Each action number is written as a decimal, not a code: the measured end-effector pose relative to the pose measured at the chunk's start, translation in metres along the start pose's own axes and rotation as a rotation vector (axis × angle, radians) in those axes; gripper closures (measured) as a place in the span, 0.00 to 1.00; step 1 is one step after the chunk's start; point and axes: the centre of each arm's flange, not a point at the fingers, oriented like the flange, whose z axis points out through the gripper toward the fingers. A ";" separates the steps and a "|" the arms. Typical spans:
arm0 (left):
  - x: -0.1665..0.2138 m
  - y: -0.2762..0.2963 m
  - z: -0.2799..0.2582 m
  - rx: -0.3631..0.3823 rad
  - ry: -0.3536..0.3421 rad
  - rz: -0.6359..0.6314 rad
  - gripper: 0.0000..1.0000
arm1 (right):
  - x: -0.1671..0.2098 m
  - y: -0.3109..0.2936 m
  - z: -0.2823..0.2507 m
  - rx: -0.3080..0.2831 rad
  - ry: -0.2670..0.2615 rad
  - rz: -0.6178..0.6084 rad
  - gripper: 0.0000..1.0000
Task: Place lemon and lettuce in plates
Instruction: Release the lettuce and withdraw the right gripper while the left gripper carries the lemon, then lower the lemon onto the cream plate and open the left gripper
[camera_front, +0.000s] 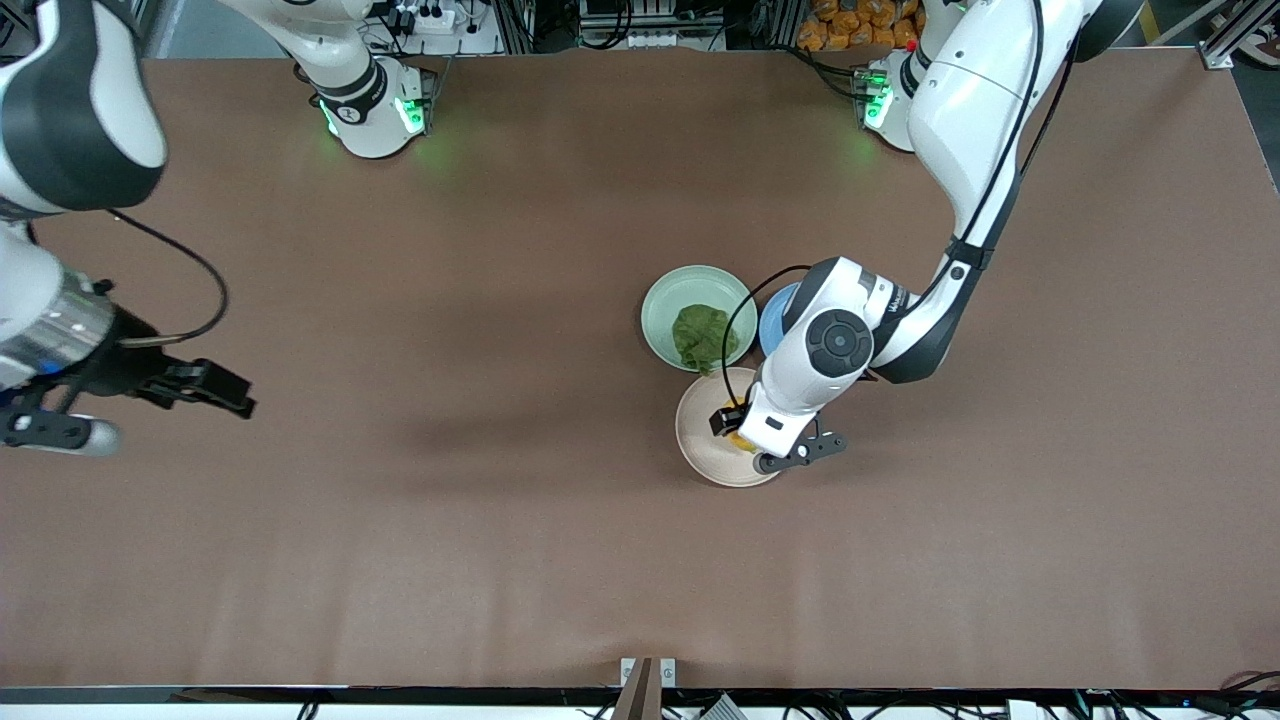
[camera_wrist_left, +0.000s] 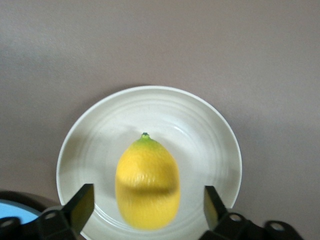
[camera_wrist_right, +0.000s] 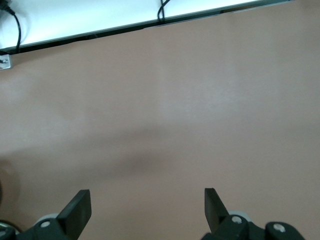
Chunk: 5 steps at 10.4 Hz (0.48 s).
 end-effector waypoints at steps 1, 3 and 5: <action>0.004 -0.003 -0.001 0.000 0.004 -0.007 0.00 | 0.001 0.012 -0.002 -0.021 0.002 -0.013 0.00; 0.025 -0.022 -0.007 -0.002 0.020 -0.048 0.00 | 0.003 0.034 -0.003 -0.043 -0.008 -0.051 0.00; 0.075 -0.072 -0.027 -0.014 0.057 -0.163 0.00 | 0.003 0.048 -0.002 -0.050 -0.027 -0.052 0.00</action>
